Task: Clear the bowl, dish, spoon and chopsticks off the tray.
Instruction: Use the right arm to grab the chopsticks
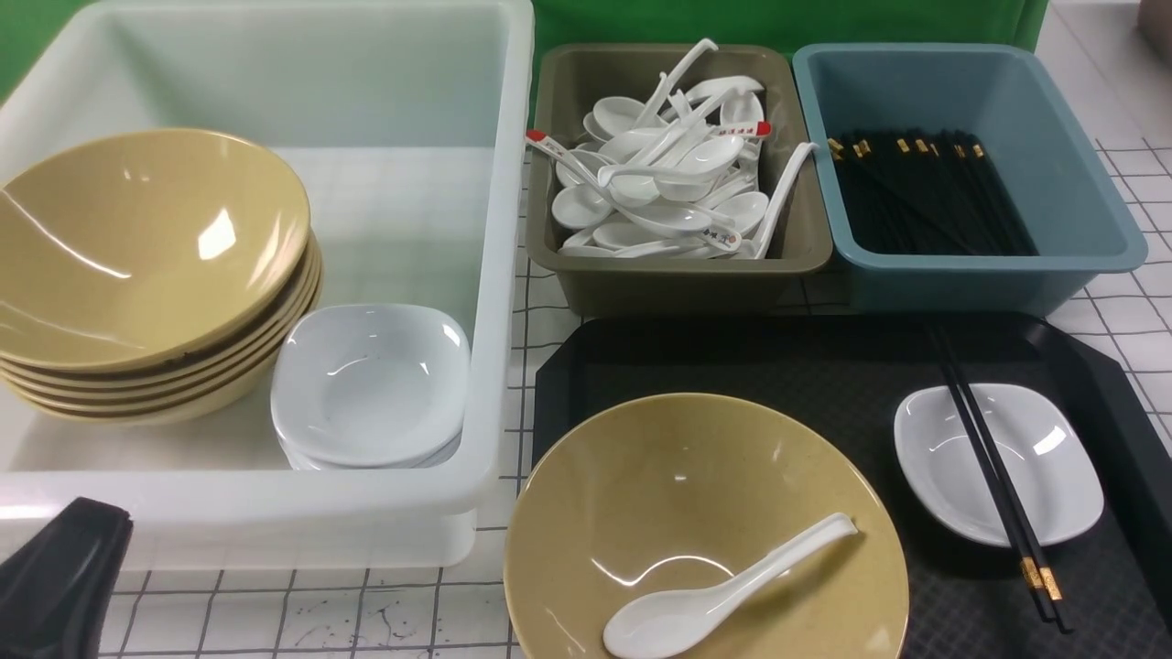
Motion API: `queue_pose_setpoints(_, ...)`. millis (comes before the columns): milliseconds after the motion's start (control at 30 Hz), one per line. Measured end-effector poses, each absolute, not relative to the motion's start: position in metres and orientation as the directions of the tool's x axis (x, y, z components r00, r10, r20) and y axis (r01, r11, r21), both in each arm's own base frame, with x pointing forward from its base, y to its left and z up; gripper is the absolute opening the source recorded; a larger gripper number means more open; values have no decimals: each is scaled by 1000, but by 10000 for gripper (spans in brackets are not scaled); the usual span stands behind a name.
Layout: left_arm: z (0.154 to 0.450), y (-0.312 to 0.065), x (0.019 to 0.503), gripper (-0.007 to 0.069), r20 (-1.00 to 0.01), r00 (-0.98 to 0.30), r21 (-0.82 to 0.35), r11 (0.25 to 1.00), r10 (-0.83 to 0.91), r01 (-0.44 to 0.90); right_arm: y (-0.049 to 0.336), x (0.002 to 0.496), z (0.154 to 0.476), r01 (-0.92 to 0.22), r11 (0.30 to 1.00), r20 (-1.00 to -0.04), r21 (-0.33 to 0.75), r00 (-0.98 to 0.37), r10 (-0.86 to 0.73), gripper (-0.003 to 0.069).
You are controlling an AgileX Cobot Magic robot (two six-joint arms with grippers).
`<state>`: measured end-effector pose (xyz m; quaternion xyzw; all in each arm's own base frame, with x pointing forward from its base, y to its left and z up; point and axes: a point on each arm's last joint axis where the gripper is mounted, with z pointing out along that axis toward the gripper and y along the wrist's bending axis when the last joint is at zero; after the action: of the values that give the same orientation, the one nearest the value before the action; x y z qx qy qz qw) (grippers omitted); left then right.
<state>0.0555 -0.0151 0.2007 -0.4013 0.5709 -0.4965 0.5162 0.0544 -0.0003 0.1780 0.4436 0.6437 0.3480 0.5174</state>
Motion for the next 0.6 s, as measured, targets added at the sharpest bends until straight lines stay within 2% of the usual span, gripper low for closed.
queue_pose_setpoints(67, 201, -15, 56, -5, -194, -146, -981, 188, -970, 56, -1, 54, 178, 209, 396, -389, 894, -76, 918, 238)
queue_pose_setpoints(167, 200, -17, 55, -5, -255, -162, -967, 247, -953, 65, -1, 54, 178, 208, 420, -412, 883, -80, 907, 238)
queue_pose_setpoints(233, 200, -19, 55, -5, -346, -182, -938, 336, -920, 83, -1, 54, 178, 206, 446, -438, 871, -85, 895, 238)
queue_pose_setpoints(333, 200, -21, 54, -5, -429, -188, -903, 416, -883, 106, -1, 54, 178, 201, 495, -486, 845, -97, 869, 238)
queue_pose_setpoints(467, 201, -21, 54, -5, -498, -177, -867, 481, -849, 129, -1, 54, 178, 185, 583, -572, 791, -114, 812, 238)
queue_pose_setpoints(600, 201, -21, 54, -5, -510, -168, -859, 492, -843, 138, -1, 55, 180, 164, 620, -610, 768, -108, 785, 238)
